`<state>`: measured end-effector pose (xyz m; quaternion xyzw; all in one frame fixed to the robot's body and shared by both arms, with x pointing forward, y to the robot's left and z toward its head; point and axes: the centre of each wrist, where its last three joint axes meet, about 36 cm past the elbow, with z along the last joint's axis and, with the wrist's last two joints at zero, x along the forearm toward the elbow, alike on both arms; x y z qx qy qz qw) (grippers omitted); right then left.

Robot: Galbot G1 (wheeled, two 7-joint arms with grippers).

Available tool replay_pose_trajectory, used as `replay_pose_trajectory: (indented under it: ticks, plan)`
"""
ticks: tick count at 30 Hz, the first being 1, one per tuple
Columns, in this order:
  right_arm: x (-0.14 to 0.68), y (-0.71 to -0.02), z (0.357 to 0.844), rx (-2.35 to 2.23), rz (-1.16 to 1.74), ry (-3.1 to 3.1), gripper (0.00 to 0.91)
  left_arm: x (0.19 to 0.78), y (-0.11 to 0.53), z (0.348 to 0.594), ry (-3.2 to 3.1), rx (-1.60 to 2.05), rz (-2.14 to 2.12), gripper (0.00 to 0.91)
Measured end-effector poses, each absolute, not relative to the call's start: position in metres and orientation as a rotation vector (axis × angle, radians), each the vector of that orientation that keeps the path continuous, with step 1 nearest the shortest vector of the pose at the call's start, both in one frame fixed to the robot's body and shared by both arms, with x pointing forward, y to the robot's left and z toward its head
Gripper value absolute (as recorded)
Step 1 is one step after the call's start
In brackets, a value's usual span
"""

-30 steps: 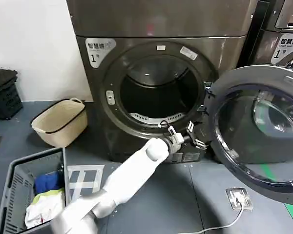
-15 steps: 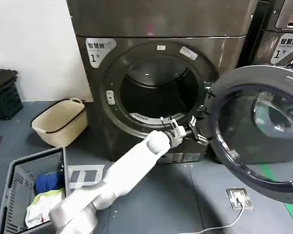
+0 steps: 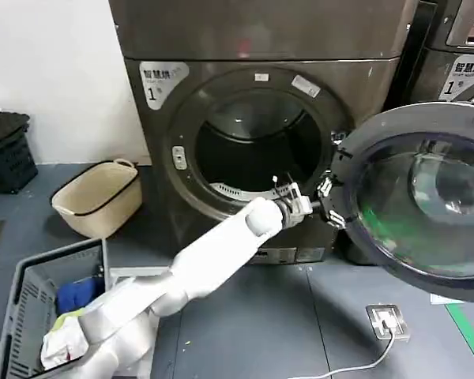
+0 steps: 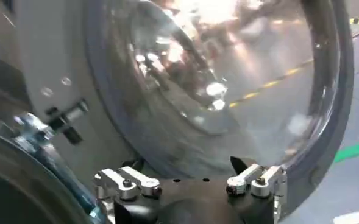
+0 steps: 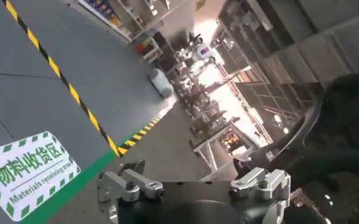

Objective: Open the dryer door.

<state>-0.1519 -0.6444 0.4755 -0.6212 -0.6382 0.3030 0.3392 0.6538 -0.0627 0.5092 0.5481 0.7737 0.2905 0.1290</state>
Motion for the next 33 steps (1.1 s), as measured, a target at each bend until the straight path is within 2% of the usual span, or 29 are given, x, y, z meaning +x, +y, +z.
replay_pose_trajectory:
  ticks: [6, 12, 16, 23, 33]
  plan:
    - [-0.148, -0.644, 0.475, -1.607, 0.79, -1.677, 0.907, 0.647, -0.067, 0.512, 2.288, 1.623, 0.811, 0.907]
    - [-0.147, -0.647, 0.477, -1.601, 0.792, -1.681, 0.907, 0.613, -0.085, 0.516, 2.271, 1.685, 0.729, 0.907]
    - [-0.147, -0.648, 0.481, -1.605, 0.795, -1.677, 0.907, 0.581, -0.097, 0.528, 2.24, 1.701, 0.657, 0.907]
    - [-0.147, -0.651, 0.49, -1.616, 0.811, -1.669, 0.907, 0.533, -0.097, 0.564, 2.221, 1.699, 0.464, 0.907]
    - [-0.143, -0.659, 0.496, -1.629, 0.813, -1.693, 0.907, 0.511, 0.04, 0.57, 2.42, 1.492, 0.382, 0.907]
